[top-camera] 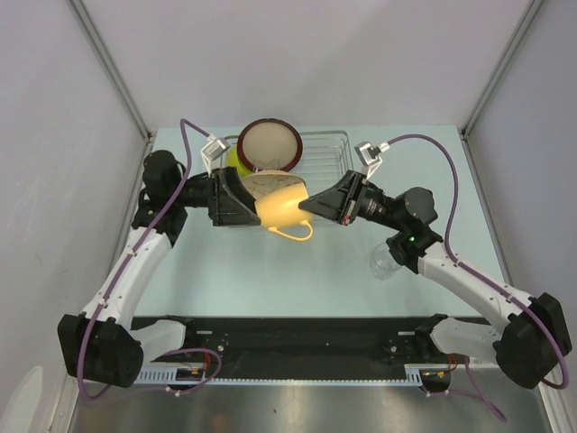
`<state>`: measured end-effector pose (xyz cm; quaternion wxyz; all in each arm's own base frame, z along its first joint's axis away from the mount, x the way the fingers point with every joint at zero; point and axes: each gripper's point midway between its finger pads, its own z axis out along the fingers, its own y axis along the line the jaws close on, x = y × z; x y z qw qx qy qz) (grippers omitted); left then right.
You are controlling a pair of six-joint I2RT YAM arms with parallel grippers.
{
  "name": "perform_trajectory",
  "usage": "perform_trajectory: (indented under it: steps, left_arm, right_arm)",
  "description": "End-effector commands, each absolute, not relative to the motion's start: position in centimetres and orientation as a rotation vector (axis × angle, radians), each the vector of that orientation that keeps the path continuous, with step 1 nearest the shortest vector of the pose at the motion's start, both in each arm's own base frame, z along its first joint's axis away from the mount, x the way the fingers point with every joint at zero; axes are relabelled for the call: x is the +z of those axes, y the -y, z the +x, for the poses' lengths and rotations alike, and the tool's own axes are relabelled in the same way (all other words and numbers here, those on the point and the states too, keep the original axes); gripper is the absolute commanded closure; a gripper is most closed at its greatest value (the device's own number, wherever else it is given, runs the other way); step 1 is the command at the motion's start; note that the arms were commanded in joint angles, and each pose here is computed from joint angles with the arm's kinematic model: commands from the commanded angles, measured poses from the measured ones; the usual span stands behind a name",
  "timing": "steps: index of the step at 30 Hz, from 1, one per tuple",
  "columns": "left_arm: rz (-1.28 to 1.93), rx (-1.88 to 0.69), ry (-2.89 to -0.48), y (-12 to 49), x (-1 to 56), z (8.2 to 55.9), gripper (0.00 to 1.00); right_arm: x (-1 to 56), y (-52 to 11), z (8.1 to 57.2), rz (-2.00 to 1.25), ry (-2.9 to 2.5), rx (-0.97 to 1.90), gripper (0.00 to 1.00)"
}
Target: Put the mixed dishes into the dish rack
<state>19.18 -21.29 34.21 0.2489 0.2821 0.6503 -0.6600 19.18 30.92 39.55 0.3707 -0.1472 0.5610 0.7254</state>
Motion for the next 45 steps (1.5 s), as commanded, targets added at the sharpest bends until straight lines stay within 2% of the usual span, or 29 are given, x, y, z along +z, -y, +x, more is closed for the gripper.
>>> perform_trajectory:
  steps: [1, 24, 27, 28, 30, 33, 34, 35, 36, 37, 39, 41, 42, 43, 45]
  left_arm:
    - [0.812, -1.823, -1.754, 22.1, 34.4, 18.8, 0.00]
    - [0.812, -1.826, -1.749, 23.0, 34.6, 19.6, 0.00]
    - [0.815, -1.822, -1.745, 23.1, 34.7, 19.7, 0.12]
    - [0.819, -1.818, -1.740, 23.1, 34.7, 19.7, 0.22]
    - [0.815, -1.817, -1.742, 23.1, 34.8, 19.9, 0.32]
    - [0.812, -1.801, -1.734, 23.1, 35.2, 20.0, 0.65]
    - [0.809, -1.786, -1.729, 23.1, 35.2, 20.2, 0.83]
    - [0.798, -1.787, -1.742, 23.1, 35.4, 20.2, 0.91]
    - [0.797, -1.780, -1.744, 23.1, 35.5, 20.3, 0.98]
    - [0.820, -1.746, -1.722, 23.1, 35.5, 20.5, 0.99]
    - [0.831, -1.716, -1.728, 22.9, 35.8, 20.4, 1.00]
    - [0.803, -1.686, -1.750, 22.8, 36.3, 20.5, 1.00]
    - [0.817, -1.630, -1.729, 22.8, 36.4, 20.9, 1.00]
    - [0.775, -1.626, -1.798, 22.6, 35.7, 20.8, 1.00]
    - [0.783, -1.473, -1.779, 22.4, 36.5, 22.3, 1.00]
  right_arm:
    - [43.8, -30.1, 17.9, -0.440, -1.205, 1.905, 1.00]
    - [41.5, -33.6, 19.5, -0.393, -1.131, 2.038, 1.00]
    - [41.0, -34.2, 19.3, -0.397, -1.138, 2.055, 1.00]
    - [40.8, -34.4, 19.3, -0.397, -1.143, 2.057, 1.00]
    - [40.4, -34.7, 19.3, -0.399, -1.160, 2.067, 1.00]
    - [40.1, -34.9, 19.0, -0.411, -1.172, 2.079, 1.00]
    - [39.9, -35.0, 19.1, -0.414, -1.183, 2.079, 1.00]
    - [39.6, -35.1, 19.3, -0.407, -1.209, 2.078, 0.99]
    - [39.4, -35.0, 19.5, -0.403, -1.229, 2.076, 0.90]
    - [39.0, -35.0, 19.5, -0.413, -1.254, 2.077, 0.72]
    - [38.3, -34.5, 20.0, -0.421, -1.312, 2.058, 0.64]
    - [37.3, -34.3, 20.7, -0.417, -1.388, 2.019, 0.38]
    - [36.9, -33.7, 21.3, -0.414, -1.419, 1.988, 0.29]
    - [37.2, -33.1, 21.3, -0.442, -1.410, 1.940, 0.01]
    - [35.9, -31.7, 22.6, -0.409, -1.514, 1.871, 0.00]
